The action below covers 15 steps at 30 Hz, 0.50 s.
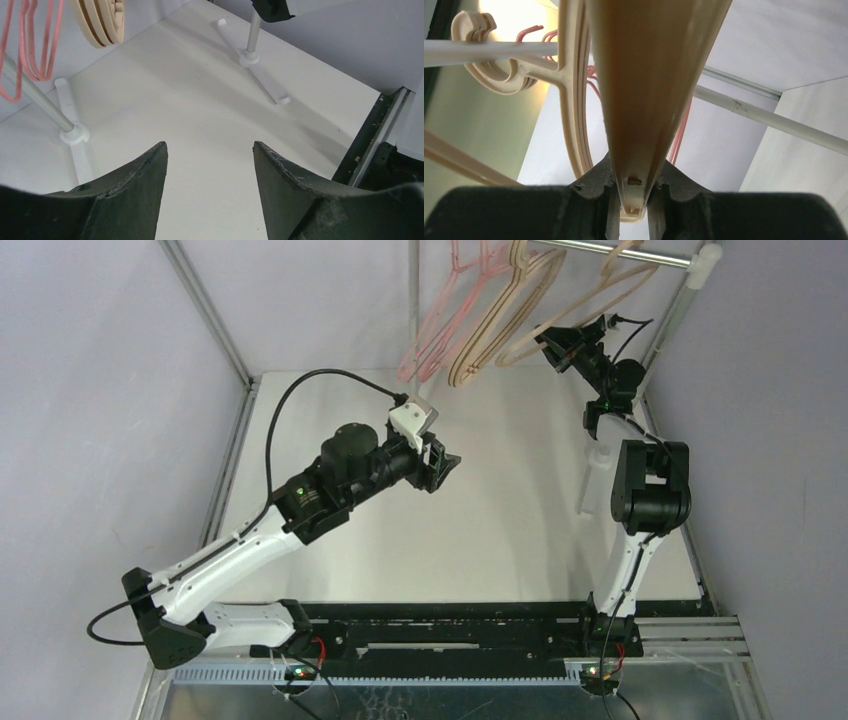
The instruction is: Organize the hangers
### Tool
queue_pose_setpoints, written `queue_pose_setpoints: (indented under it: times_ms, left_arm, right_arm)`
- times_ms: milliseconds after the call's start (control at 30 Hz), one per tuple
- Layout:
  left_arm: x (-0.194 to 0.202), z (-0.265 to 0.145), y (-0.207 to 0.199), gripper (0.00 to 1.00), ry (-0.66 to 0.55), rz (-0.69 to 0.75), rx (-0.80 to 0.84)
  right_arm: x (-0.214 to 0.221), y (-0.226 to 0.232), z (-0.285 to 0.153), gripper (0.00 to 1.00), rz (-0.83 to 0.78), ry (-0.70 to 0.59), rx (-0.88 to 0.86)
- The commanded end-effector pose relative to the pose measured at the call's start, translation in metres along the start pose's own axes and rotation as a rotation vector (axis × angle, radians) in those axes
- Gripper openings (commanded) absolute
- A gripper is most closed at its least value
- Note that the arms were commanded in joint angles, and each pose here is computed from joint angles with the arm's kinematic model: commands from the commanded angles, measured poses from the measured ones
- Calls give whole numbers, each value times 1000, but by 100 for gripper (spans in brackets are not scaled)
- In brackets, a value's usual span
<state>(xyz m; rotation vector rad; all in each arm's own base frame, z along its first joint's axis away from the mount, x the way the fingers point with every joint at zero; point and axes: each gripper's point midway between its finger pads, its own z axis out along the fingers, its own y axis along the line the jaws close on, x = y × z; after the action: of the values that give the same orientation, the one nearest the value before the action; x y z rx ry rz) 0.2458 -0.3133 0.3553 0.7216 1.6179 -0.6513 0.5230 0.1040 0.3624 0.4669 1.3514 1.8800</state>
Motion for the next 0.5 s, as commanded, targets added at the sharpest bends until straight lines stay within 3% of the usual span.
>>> queue_pose_setpoints:
  times_ms: [0, 100, 167, 233, 367, 467]
  left_arm:
    - [-10, -9, 6, 69, -43, -8, -28]
    - [-4, -7, 11, 74, -28, -7, -54]
    - [4, -7, 15, 79, -13, -12, -69]
    - [11, -6, 20, 85, 1, -26, -89]
    - [24, -4, 34, 99, 26, -66, -128]
    - [29, -8, 46, 100, 27, -87, -171]
  right_arm:
    - [-3, 3, -10, 12, 26, -9, 2]
    - [-2, 2, -17, 34, 10, -19, 28]
    - [2, 6, -20, 64, -17, -9, 44]
    - [5, 8, -24, 81, -40, -13, 60]
    - [12, 14, -30, 100, -68, -7, 79]
    - [20, 17, -34, 100, -103, 12, 104]
